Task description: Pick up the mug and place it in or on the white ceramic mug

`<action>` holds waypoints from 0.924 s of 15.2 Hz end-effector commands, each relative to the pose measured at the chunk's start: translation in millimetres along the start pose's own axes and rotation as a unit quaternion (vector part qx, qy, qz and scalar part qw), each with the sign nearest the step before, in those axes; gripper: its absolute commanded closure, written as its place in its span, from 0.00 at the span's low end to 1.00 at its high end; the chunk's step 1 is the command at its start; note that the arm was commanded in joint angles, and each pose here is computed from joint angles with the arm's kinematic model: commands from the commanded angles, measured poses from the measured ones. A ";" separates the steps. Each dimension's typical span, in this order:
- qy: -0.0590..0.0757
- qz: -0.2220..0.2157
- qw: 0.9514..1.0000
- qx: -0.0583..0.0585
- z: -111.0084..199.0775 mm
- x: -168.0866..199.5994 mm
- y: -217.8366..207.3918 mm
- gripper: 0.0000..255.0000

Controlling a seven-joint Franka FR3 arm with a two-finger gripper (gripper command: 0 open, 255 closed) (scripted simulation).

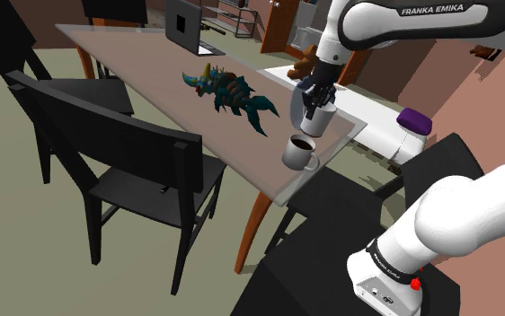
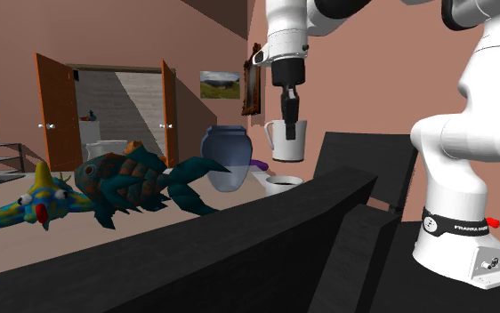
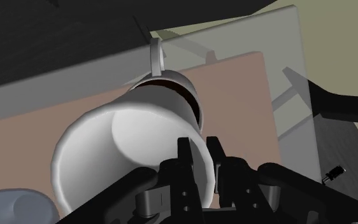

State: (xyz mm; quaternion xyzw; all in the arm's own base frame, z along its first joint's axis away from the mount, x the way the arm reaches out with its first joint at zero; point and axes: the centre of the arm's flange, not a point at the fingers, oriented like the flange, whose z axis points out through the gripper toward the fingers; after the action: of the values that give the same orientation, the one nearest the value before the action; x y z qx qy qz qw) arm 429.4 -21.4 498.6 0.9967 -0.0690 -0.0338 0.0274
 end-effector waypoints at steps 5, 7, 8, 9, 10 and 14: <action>0.000 0.000 1.000 0.000 32.2 1.2 -1.9 1.00; 0.000 0.000 1.000 0.000 42.7 1.8 -2.5 1.00; 0.000 0.000 1.000 0.000 48.0 2.2 -2.8 1.00; 0.000 0.000 1.000 0.000 50.5 2.3 -3.0 1.00; 0.000 0.000 1.000 0.000 50.5 2.3 -3.0 1.00; 0.000 0.000 1.000 0.000 50.5 2.3 -3.0 1.00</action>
State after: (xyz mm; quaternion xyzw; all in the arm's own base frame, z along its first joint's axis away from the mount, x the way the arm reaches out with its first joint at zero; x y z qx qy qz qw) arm 428.5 -21.3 448.0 0.9967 -0.0690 -0.0337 0.0274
